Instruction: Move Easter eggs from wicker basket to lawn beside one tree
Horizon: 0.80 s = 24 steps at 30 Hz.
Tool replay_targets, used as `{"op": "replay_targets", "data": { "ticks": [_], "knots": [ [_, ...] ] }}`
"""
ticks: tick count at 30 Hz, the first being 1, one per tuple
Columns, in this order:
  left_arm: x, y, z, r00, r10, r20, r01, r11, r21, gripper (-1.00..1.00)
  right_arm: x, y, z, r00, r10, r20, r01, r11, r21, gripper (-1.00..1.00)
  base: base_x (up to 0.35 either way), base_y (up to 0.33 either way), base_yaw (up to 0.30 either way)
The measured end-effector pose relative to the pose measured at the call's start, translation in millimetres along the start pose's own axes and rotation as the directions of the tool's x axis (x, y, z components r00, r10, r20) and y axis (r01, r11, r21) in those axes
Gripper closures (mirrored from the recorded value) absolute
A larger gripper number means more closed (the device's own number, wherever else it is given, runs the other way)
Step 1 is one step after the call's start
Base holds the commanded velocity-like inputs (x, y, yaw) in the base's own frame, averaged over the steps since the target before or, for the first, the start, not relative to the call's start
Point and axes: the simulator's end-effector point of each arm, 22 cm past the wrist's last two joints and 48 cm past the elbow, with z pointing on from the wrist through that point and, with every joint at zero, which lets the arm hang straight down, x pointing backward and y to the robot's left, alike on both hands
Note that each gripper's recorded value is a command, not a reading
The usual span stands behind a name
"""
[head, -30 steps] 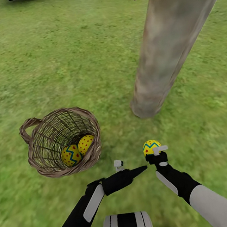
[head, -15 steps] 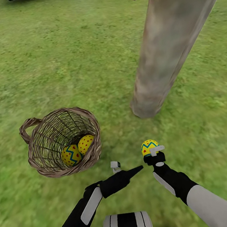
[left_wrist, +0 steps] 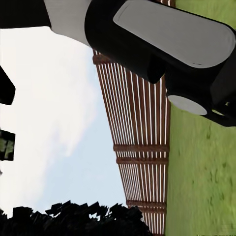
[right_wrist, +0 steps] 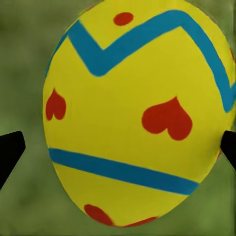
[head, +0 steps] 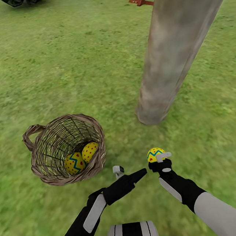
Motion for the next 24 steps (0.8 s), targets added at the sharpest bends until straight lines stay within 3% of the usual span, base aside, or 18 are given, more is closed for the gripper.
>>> {"op": "replay_targets", "data": {
  "ticks": [10,14,16,19,24],
  "knots": [
    [-3,-21,4.6,0.999,0.031,-0.011,-0.031,0.999,0.02,-1.0,-25,-5,-14.0,0.999,0.016,0.036,-0.017,1.0,0.002,-1.0,0.0,0.0,0.0],
    [-4,-31,7.0,0.999,0.045,-0.016,-0.045,0.999,0.032,-1.0,-49,26,-40.7,0.997,0.073,-0.035,-0.076,0.991,-0.112,-1.0,0.0,0.0,0.0],
    [-3,-38,9.1,0.998,0.055,-0.021,-0.054,0.998,0.04,-1.0,-72,33,-69.5,0.994,0.087,-0.065,-0.099,0.973,-0.208,-1.0,0.0,0.0,0.0],
    [-5,-50,12.6,0.997,0.075,-0.026,-0.073,0.996,0.06,-1.0,-92,33,-100.1,0.991,0.104,-0.087,-0.126,0.946,-0.299,-1.0,0.0,0.0,0.0],
    [-7,-66,15.5,0.994,0.105,-0.03,-0.102,0.992,0.077,-1.0,-113,-9,-136.7,0.971,0.208,-0.118,-0.238,0.888,-0.393,-1.0,0.0,0.0,0.0]
  ]
}}
